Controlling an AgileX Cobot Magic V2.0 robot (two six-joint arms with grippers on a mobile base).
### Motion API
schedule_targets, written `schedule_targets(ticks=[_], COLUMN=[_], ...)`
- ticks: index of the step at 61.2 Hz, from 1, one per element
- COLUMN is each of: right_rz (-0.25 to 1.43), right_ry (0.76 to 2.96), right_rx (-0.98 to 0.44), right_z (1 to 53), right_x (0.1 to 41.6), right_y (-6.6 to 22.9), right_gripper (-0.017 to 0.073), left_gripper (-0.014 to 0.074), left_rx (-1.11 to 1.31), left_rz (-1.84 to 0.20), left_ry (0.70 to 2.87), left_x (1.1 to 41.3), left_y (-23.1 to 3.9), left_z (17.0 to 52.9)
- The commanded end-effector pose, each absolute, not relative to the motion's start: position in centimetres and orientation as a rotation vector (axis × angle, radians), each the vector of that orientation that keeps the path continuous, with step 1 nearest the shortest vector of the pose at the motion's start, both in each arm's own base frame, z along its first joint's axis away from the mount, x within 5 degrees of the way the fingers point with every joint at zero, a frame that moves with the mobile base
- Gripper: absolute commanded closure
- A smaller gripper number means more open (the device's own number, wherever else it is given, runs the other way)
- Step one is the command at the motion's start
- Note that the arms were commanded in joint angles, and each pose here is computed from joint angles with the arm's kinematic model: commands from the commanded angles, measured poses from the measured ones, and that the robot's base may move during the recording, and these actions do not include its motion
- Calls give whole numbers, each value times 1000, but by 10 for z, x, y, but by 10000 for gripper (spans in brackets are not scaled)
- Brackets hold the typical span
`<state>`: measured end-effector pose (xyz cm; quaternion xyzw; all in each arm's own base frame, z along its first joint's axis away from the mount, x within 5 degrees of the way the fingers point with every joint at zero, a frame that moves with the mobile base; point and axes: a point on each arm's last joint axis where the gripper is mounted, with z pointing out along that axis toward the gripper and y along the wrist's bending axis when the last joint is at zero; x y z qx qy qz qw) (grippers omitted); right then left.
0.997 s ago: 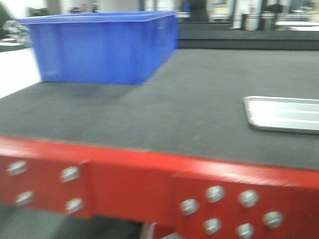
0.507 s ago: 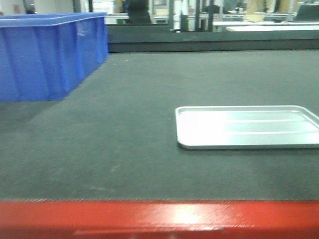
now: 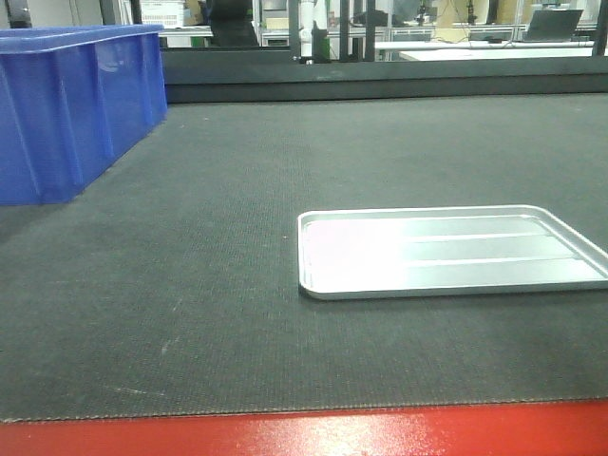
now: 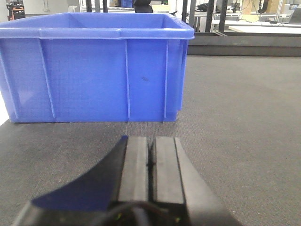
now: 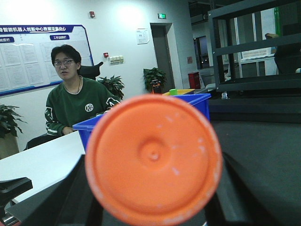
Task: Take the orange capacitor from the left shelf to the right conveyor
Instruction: 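Drive the base to the conveyor table, holding the cylinder in the right gripper, then lower the held orange cylinder onto the silver tray with the right gripper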
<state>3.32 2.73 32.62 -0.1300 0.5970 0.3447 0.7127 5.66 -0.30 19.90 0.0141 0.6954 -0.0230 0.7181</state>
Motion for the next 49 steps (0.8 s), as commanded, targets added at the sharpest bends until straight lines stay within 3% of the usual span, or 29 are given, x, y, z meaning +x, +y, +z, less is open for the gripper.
schedule_targets(ticks=[1,16,38,49], right_rz=[764,729,621,516], right_ry=[1218,1138,1488,1641], right_rx=[-249,-202,-273,-269], right_z=[343,353,330,299], right_x=[32,48,139,181], right_y=[23,30,95,110], right_gripper=[506,506,506,506], left_gripper=[720,720,720,720], left_rx=[28,28,28,28], left_rz=[-52,-52,-52,-52], left_ry=[1463,1463,1463,1463], left_x=[56,56,56,56], left_y=[-3,-3,-3,-3], left_z=[200,200,200,200])
